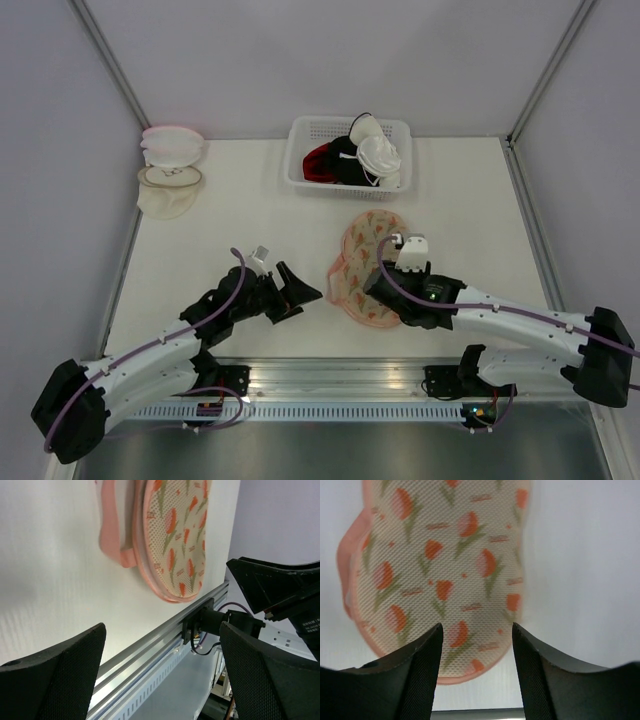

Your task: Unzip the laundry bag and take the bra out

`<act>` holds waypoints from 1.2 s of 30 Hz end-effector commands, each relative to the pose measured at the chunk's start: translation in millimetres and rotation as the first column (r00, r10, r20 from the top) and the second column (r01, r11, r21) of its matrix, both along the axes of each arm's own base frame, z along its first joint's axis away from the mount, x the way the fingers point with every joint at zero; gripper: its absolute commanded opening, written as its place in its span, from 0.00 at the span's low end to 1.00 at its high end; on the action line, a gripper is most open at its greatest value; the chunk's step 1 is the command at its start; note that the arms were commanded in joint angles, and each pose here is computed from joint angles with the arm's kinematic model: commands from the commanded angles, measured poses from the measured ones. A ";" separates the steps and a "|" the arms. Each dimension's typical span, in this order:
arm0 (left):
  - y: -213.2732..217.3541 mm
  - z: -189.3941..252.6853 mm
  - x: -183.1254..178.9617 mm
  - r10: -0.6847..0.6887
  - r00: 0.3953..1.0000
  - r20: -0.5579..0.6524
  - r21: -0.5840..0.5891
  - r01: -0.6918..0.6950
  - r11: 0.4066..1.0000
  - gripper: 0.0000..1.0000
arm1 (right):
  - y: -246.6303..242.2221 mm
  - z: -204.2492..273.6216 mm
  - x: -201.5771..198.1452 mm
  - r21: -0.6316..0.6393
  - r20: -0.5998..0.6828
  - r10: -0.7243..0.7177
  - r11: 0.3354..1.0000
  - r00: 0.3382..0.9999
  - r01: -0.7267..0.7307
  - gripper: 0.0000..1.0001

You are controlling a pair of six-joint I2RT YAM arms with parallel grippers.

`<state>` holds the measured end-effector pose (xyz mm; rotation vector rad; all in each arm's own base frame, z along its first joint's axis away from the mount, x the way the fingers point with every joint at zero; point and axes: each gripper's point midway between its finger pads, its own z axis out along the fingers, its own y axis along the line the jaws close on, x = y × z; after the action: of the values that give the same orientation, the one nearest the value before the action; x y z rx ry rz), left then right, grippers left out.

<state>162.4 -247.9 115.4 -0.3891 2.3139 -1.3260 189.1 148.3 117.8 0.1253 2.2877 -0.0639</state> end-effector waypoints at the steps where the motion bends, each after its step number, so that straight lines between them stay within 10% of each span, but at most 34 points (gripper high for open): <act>1: 6.5 -13.0 -3.6 0.005 1.000 -0.012 0.042 -0.004 0.999 0.97 | 68.6 -4.4 1.4 0.098 -0.051 0.292 0.953 0.955 -0.286 0.62; 11: 16.4 -10.9 -10.9 0.020 1.000 0.005 0.032 -0.020 0.999 0.98 | 159.0 -18.4 10.2 0.008 -0.116 0.500 0.864 0.858 -0.503 0.61; 22: 30.4 -11.0 -19.3 0.055 0.998 0.013 0.017 -0.056 0.998 1.00 | 142.8 -55.5 25.9 -0.250 -0.205 0.341 0.888 0.917 -0.386 0.54; 31: 33.4 -20.2 -23.6 0.057 0.998 -0.005 0.020 -0.057 0.998 0.99 | 134.0 -49.0 28.0 -0.325 -0.172 0.291 0.885 0.941 -0.333 0.04; 36: 33.5 -20.0 -23.3 0.058 0.998 -0.003 0.020 -0.058 0.998 1.00 | 112.6 -24.7 33.6 -0.350 -0.079 0.211 0.909 0.974 -0.225 0.00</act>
<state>138.9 -215.6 97.7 -0.4235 2.2992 -1.2762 212.8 275.1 57.4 -0.4502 2.3665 -0.3377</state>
